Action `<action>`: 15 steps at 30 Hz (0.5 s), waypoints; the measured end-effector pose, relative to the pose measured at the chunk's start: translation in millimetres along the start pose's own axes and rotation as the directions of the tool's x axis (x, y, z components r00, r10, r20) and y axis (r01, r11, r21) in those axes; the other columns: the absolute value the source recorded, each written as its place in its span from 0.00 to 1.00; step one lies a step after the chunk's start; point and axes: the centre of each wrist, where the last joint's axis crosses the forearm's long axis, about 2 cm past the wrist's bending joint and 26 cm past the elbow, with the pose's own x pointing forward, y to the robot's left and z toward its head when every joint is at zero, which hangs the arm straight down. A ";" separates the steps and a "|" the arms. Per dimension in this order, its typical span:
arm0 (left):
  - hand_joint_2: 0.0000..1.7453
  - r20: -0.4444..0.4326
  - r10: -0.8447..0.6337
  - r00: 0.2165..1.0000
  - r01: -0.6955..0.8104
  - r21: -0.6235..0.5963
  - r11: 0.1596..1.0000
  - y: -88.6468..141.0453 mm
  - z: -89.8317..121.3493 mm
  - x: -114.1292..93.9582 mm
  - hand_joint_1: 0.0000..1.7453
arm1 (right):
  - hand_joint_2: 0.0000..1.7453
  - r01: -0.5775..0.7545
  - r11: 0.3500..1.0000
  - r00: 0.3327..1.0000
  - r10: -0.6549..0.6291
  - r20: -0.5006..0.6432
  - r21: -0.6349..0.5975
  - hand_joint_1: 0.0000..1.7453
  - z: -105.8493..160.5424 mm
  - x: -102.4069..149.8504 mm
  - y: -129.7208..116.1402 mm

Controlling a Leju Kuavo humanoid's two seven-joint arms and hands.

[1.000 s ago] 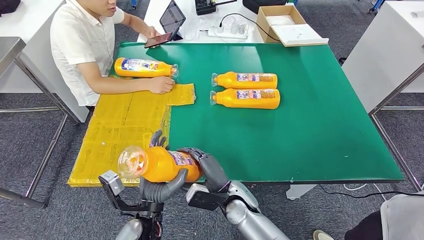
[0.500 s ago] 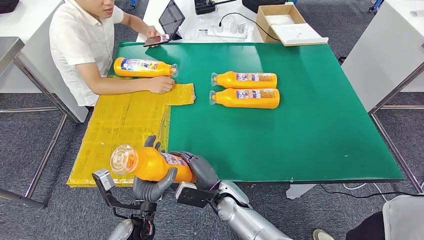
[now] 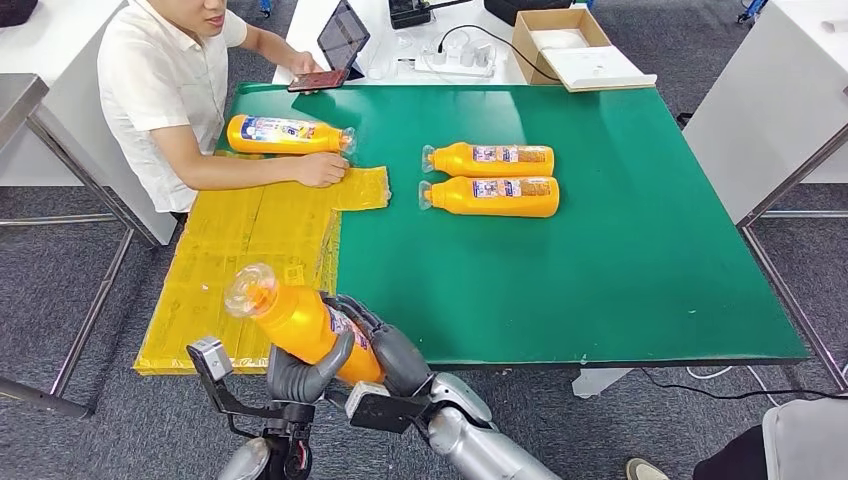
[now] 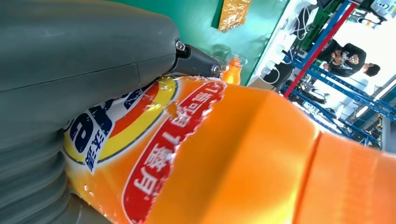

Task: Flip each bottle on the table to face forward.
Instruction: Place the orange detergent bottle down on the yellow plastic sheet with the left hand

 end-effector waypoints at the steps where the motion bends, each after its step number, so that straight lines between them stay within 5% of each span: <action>1: 1.00 0.004 -0.009 1.000 0.009 0.002 1.000 0.2 -0.4 0.3 1.00 | 0.00 0.006 1.000 1.000 -0.006 0.014 -0.008 0.00 1.6 0.2 1.7; 9: 1.00 0.054 -0.342 0.938 0.340 0.043 0.940 21.4 -9.4 9.7 1.00 | 0.00 0.192 0.969 0.981 -0.187 0.045 -0.158 0.00 51.9 -1.0 26.7; 15: 1.00 0.171 -0.652 0.739 0.647 0.091 0.757 43.6 -22.2 28.8 1.00 | 0.00 0.180 0.954 0.983 -0.179 0.026 -0.241 0.00 100.6 -6.3 20.5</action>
